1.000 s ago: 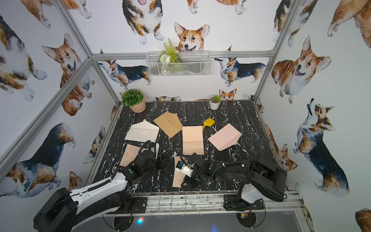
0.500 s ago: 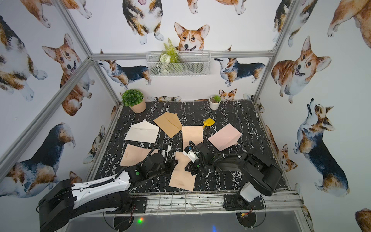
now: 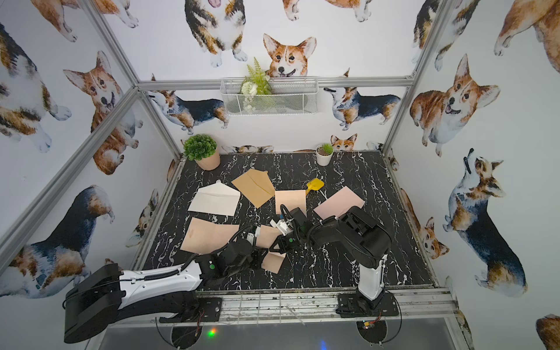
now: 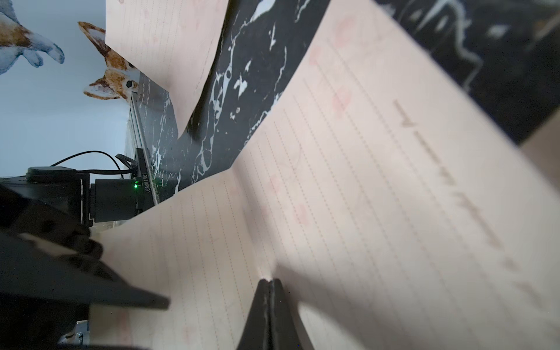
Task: Take the letter paper out of the envelope
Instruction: Unfold the letter paper at the center of the board.
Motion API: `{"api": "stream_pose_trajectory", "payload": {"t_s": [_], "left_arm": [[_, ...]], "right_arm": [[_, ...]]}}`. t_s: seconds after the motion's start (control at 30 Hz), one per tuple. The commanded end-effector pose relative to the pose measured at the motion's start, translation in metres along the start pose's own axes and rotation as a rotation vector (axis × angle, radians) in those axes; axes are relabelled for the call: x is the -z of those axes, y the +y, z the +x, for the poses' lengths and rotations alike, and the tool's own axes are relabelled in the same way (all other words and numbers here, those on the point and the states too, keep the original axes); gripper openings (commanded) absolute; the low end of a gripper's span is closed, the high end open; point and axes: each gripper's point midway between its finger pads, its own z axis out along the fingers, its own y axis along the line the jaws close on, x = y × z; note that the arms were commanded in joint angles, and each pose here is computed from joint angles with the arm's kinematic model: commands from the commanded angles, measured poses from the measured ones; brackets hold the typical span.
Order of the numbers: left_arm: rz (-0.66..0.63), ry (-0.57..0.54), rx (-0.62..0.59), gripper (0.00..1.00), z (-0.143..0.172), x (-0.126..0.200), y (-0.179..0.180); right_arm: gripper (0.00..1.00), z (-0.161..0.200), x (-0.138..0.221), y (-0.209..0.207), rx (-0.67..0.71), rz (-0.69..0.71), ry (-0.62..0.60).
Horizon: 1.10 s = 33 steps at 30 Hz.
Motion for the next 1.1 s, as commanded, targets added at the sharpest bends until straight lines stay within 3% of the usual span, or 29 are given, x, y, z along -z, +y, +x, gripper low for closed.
{"api": "stream_pose_trajectory", "payload": {"t_s": [0.0, 0.4, 0.63, 0.8, 1.07], "left_arm": [[-0.024, -0.029, 0.048, 0.19, 0.005, 0.002, 0.013], [-0.165, -0.029, 0.042, 0.21, 0.020, 0.016, 0.056], [-0.190, 0.129, 0.008, 0.22, 0.034, -0.011, 0.047], [-0.189, 0.239, -0.026, 0.08, 0.044, -0.034, 0.036], [-0.149, 0.148, -0.001, 0.06, 0.027, -0.020, 0.030]], "right_arm": [[0.00, 0.008, -0.006, -0.028, -0.074, 0.149, 0.031], [0.00, -0.042, -0.028, -0.017, -0.018, 0.104, -0.040], [0.00, -0.041, -0.025, -0.020, -0.011, 0.122, -0.049], [0.00, -0.052, -0.022, -0.021, 0.014, 0.129, -0.059], [0.00, -0.079, -0.020, -0.040, 0.032, 0.155, -0.100]]}}
